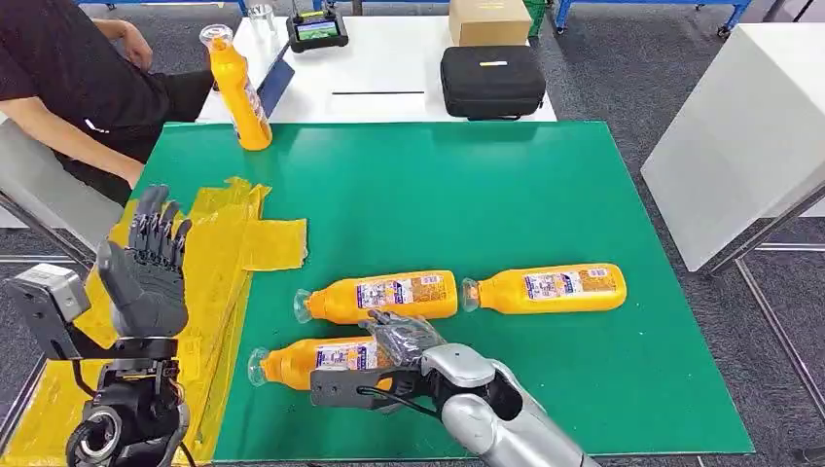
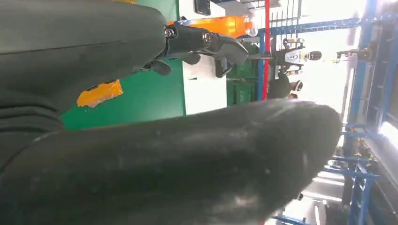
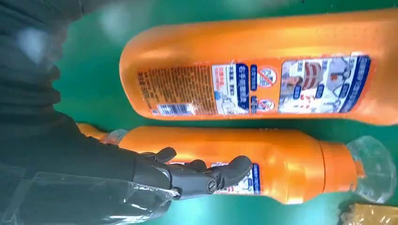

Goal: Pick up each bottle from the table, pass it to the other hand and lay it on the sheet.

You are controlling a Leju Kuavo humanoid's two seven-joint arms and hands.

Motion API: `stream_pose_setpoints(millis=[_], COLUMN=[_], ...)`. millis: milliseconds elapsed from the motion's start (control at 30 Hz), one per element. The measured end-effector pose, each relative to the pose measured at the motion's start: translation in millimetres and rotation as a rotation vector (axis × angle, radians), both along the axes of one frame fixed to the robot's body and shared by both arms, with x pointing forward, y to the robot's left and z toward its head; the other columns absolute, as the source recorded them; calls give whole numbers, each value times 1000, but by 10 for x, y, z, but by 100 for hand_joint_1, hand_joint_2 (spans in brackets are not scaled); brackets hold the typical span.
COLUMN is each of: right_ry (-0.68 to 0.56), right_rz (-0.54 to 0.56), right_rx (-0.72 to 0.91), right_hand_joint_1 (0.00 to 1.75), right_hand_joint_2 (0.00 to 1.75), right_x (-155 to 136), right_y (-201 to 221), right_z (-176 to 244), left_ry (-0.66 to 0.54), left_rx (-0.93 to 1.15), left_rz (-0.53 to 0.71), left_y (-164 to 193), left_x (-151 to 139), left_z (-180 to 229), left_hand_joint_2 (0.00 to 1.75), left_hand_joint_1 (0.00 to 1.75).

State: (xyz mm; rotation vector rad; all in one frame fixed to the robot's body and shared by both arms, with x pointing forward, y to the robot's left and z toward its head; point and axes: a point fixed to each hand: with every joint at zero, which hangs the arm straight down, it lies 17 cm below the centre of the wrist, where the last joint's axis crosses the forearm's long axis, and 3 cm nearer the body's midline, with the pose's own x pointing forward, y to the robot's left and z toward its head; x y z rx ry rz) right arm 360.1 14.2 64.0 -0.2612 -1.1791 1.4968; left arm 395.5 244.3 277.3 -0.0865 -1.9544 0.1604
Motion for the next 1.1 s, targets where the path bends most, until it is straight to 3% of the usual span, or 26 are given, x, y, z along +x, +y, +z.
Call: stream_pose_setpoints(millis=[1000,1033,1100], right_ry=[15,21,57], right_rz=[-2,0,0], right_rx=[-256,-245,-189], right_hand_joint_1=[0,0,0], right_hand_joint_2=[175,0,0], right_x=[-44,-53,-84], right_y=[-495,-481,-425], right_z=[-772,-779,-803], left_ry=[-74,-75,-72], left_rx=[-15,-14,-11], left_rz=[-21,-24,-31], left_y=[-53,-59,-75], left_x=[18,20,28], left_z=[204,201,184], left_hand_joint_2=[0,0,0], left_hand_joint_1=[0,0,0])
